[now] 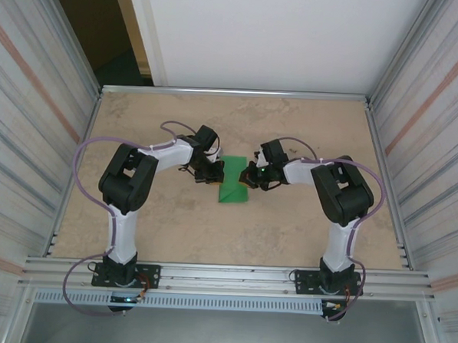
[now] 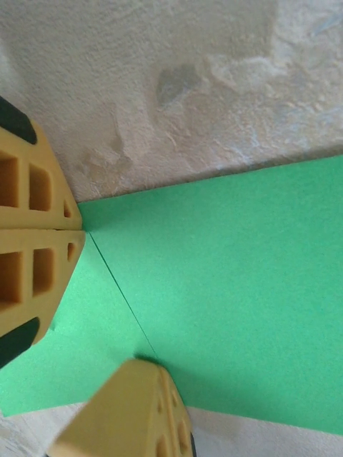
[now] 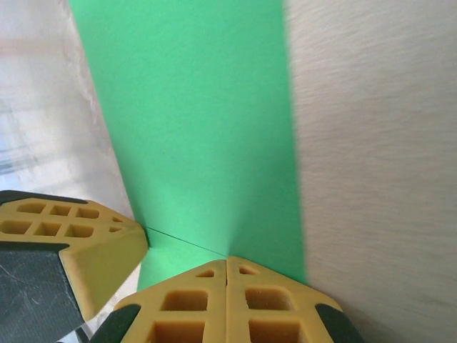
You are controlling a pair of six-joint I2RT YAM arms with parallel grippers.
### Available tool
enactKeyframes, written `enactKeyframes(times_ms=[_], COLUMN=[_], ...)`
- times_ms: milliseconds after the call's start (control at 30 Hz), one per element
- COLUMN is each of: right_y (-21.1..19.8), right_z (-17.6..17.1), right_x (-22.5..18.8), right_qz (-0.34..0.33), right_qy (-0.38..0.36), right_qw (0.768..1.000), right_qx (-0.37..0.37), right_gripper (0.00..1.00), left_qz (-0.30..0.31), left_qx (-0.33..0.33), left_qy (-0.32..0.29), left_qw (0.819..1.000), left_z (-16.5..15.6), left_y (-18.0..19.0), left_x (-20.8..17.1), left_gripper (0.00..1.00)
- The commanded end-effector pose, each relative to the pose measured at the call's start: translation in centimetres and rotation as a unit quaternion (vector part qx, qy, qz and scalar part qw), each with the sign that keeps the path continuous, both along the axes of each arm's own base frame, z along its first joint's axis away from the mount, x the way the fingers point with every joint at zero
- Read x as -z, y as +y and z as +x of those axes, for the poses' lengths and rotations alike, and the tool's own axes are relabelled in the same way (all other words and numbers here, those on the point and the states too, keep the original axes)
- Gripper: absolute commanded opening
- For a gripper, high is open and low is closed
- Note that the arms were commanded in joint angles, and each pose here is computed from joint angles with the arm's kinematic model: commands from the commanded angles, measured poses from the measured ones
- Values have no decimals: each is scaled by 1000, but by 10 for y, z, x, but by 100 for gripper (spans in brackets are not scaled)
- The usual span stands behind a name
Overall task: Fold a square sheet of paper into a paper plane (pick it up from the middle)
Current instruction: Fold the triangle a second time at the center of the table.
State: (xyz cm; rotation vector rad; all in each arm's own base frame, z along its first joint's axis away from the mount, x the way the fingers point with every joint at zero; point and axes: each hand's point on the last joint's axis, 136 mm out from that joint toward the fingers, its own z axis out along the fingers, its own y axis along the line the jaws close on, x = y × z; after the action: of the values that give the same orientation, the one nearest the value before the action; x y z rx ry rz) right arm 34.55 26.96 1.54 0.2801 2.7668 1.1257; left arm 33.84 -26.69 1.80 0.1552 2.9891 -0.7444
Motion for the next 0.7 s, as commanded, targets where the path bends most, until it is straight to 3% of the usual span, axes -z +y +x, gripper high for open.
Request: enactKeyframes(times_ms=[0, 133, 267, 433, 667], right_y=[-39, -49, -26, 19, 42], right_z=[4, 11, 5, -10, -12], right_x=[8, -15, -42, -35, -18], right_qz=[-31, -38, -38, -22, -5], right_qy=[16, -14, -50, -35, -9], right_qw=[998, 997, 998, 999, 999], right_qx=[56, 67, 27, -23, -41], right_gripper=[0, 0, 0, 0, 0], left_qz=[78, 68, 58, 53, 46], left_qx=[-16, -12, -9, -9, -7], left_qy=[43, 38, 35, 30, 29], left_qw=[996, 997, 998, 998, 998], left_z=[-15, -12, -10, -8, -8], left_y=[33, 29, 25, 23, 21], left_x=[34, 30, 25, 21, 19], left_gripper=[0, 0, 0, 0, 0])
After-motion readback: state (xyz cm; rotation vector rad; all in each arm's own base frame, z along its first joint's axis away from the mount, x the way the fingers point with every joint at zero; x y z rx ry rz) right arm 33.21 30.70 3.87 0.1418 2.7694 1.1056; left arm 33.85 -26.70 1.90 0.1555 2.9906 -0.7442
